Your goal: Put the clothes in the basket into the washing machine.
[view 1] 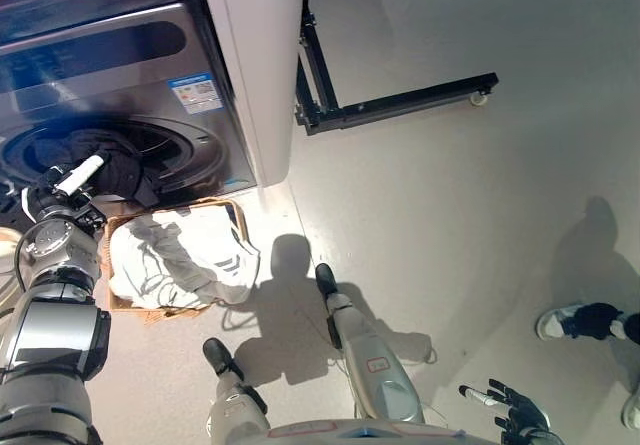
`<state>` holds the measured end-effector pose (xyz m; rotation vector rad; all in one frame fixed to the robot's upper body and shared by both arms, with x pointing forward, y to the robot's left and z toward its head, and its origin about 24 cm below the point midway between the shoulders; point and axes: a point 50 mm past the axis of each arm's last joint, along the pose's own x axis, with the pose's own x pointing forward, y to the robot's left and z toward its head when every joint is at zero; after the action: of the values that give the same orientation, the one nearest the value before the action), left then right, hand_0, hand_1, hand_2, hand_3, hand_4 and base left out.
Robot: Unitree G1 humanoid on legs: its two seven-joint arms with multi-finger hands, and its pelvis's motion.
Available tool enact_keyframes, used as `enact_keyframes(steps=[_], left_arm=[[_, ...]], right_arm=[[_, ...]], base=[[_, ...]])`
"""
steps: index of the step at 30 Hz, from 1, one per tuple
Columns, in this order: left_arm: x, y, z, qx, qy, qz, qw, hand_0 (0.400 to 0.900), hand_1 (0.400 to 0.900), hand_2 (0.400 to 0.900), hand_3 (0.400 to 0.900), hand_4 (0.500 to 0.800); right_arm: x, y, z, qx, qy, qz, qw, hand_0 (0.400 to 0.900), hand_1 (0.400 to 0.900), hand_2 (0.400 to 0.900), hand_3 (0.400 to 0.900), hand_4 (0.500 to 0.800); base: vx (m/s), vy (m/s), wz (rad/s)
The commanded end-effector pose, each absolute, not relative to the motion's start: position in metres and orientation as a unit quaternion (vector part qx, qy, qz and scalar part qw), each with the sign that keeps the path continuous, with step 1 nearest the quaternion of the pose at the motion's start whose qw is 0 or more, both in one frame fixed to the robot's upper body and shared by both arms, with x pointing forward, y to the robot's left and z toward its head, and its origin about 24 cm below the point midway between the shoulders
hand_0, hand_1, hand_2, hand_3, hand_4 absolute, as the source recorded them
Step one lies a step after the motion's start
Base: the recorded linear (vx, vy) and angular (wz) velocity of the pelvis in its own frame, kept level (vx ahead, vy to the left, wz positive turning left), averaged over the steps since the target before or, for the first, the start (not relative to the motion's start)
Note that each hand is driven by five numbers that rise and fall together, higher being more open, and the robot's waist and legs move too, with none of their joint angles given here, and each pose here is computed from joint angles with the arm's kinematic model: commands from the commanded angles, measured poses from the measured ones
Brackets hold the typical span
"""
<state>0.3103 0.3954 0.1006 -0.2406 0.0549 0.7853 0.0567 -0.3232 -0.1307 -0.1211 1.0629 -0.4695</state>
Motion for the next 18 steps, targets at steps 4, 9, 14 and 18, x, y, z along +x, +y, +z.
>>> enact_keyframes(steps=[4, 9, 14, 18], left_arm=[[0.304, 0.430, 0.198, -0.114, -0.154, 0.427, 0.884, 0.900, 0.900, 0.900, 0.900, 0.800], [0.331, 0.405, 0.222, -0.110, -0.151, 0.412, 0.892, 0.900, 0.900, 0.900, 0.900, 0.800], [0.349, 0.380, 0.229, -0.100, -0.174, 0.386, 0.900, 0.900, 0.900, 0.900, 0.900, 0.800], [0.351, 0.377, 0.227, -0.093, -0.168, 0.386, 0.902, 0.900, 0.900, 0.900, 0.900, 0.800]], right_arm=[[0.001, -0.342, -0.124, -0.083, 0.543, -0.260, 0.794, 0.900, 0.900, 0.900, 0.900, 0.800], [-0.002, -0.347, -0.121, -0.083, 0.543, -0.269, 0.792, 0.900, 0.900, 0.900, 0.900, 0.800], [-0.015, -0.345, -0.122, -0.090, 0.555, -0.281, 0.778, 0.900, 0.900, 0.900, 0.900, 0.800], [-0.015, -0.343, -0.122, -0.087, 0.552, -0.280, 0.781, 0.900, 0.900, 0.900, 0.900, 0.800]], base=[[0.036, -0.046, -0.19], [0.047, -0.036, -0.22], [-0.005, -0.044, 0.17], [-0.026, -0.016, 0.15]])
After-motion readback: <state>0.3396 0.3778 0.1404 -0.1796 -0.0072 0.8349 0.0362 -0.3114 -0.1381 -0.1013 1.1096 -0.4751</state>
